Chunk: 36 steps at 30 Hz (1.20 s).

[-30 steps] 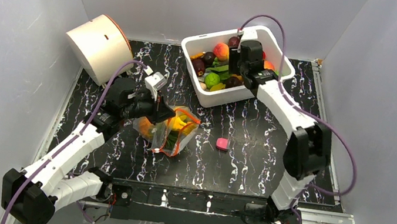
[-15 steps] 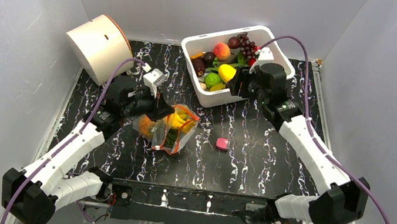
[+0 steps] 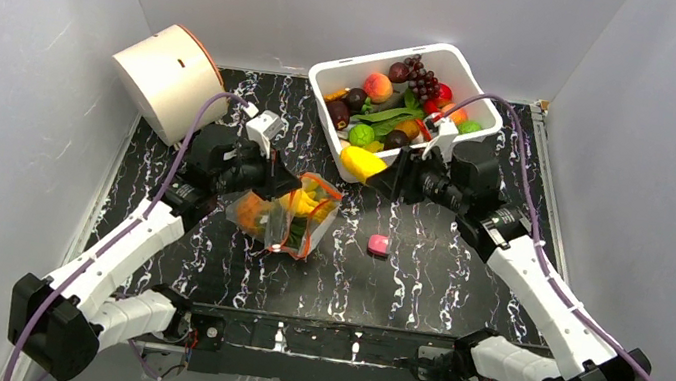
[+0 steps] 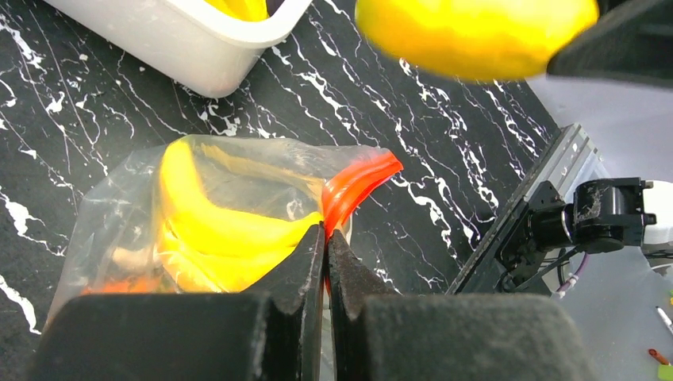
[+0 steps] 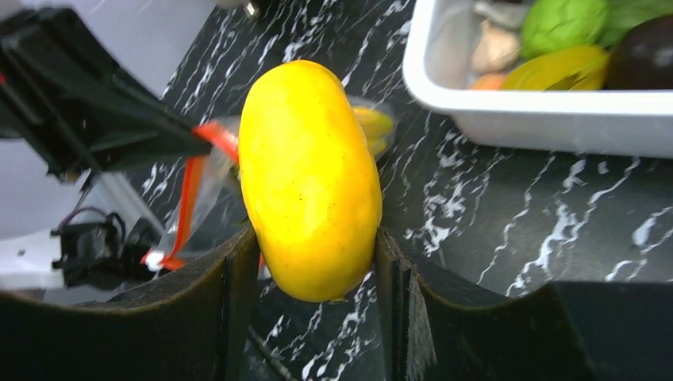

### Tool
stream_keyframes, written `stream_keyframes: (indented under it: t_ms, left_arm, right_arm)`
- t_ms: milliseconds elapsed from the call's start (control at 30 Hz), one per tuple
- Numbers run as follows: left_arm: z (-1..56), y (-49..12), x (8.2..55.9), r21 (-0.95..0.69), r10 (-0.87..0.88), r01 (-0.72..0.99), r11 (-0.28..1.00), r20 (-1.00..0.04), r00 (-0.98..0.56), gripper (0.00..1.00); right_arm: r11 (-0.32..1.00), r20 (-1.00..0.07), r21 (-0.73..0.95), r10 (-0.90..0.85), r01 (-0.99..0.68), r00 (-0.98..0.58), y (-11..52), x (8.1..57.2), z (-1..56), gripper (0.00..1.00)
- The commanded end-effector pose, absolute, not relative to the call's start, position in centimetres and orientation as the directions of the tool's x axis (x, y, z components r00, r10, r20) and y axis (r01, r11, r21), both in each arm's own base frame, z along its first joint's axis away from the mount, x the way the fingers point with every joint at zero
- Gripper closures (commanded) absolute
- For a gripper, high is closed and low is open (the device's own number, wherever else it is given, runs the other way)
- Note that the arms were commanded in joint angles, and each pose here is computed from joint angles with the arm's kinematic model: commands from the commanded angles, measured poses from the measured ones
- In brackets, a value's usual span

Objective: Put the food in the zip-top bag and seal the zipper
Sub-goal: Place the fake fruit in the zipper food storage bag.

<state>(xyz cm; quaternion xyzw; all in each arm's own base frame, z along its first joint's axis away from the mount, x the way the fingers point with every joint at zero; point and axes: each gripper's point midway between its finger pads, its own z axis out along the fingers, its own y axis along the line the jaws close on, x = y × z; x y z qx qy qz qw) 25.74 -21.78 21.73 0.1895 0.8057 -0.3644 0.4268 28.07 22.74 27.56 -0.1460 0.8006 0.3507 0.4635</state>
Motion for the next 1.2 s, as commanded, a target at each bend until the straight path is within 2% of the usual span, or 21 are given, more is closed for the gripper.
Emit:
stream_keyframes:
  t_ms: [0,400,567,767,1167]
  left_arm:
    - [25.3,-22.5,26.6,-0.419,-0.054,0.646,0.638,-0.862,-0.505,1.00]
    - [27.6,-22.9,26.0,-0.451,-0.099,0.660,0.600,-0.861,-0.499,1.00]
    - [28.5,-23.1,25.6,-0.463,-0.111,0.670,0.581,-0.860,-0.498,1.00]
    - [29.3,-23.4,25.1,-0.482,-0.121,0.677,0.556,-0.853,-0.508,1.00]
    - [30.5,-23.7,24.4,-0.527,-0.160,0.673,0.519,-0.833,-0.529,1.00]
  right_arm:
    - [0.558,-0.831,0.512,0.128,-0.653,-0.542,25.1,25.6,29.4,0.74]
    - [0.379,-0.762,0.596,-0.009,-0.708,-0.647,29.0,20.5,26.0,0.73]
    - [0.371,-0.742,0.613,-0.033,-0.698,-0.669,30.9,19.9,25.4,0.73]
    - [0.444,-0.711,0.628,-0.007,-0.639,-0.703,32.2,21.1,24.1,0.73]
    - [0.440,-0.689,0.654,0.013,-0.615,-0.724,34.6,20.6,24.7,0.72]
